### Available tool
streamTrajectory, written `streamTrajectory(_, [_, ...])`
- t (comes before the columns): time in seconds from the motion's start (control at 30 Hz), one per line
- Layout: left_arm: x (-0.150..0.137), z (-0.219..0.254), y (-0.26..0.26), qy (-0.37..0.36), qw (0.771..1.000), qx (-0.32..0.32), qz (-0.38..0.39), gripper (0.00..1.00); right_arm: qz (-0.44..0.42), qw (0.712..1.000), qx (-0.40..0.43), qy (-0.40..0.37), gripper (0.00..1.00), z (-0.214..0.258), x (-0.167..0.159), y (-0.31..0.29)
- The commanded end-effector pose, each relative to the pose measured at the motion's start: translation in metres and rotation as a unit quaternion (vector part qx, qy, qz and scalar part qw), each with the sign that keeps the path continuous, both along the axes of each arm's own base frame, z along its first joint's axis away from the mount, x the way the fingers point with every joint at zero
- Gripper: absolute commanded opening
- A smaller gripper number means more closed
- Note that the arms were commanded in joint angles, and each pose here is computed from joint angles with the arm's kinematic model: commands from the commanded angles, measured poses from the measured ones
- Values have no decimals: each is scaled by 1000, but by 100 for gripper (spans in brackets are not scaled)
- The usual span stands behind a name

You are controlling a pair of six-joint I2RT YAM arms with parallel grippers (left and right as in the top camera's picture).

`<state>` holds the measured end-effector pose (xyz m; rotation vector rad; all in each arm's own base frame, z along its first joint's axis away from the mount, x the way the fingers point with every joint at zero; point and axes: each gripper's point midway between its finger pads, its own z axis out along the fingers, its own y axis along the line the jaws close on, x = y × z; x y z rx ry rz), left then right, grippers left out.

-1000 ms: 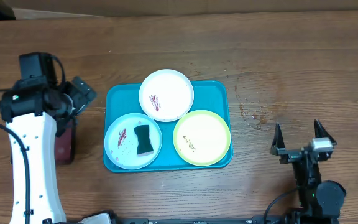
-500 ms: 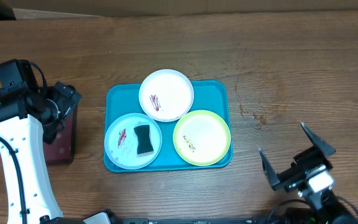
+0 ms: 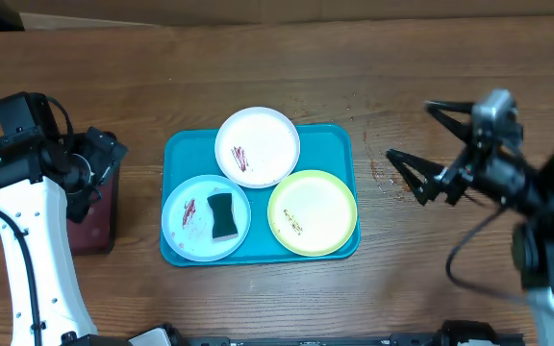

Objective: Clean dirty plates on tray and stack at the side
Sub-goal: 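Move the right gripper from rest toward the blue tray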

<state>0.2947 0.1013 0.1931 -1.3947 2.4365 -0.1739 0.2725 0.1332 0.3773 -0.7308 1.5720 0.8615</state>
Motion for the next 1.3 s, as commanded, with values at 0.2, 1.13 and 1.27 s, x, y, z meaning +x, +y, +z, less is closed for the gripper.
streamTrajectory(0.2, [-3,-4,0,8,1000,-6,8,100,190,967,78,153,100,-23,6,50])
streamTrajectory(1.13, [-3,-4,0,9,1000,-6,8,100,-68,927,-13,370,100,-68,37,56])
streamTrajectory(1.27, [-3,-4,0,9,1000,-6,8,100,-132,915,-44,379,100,-91,50,64])
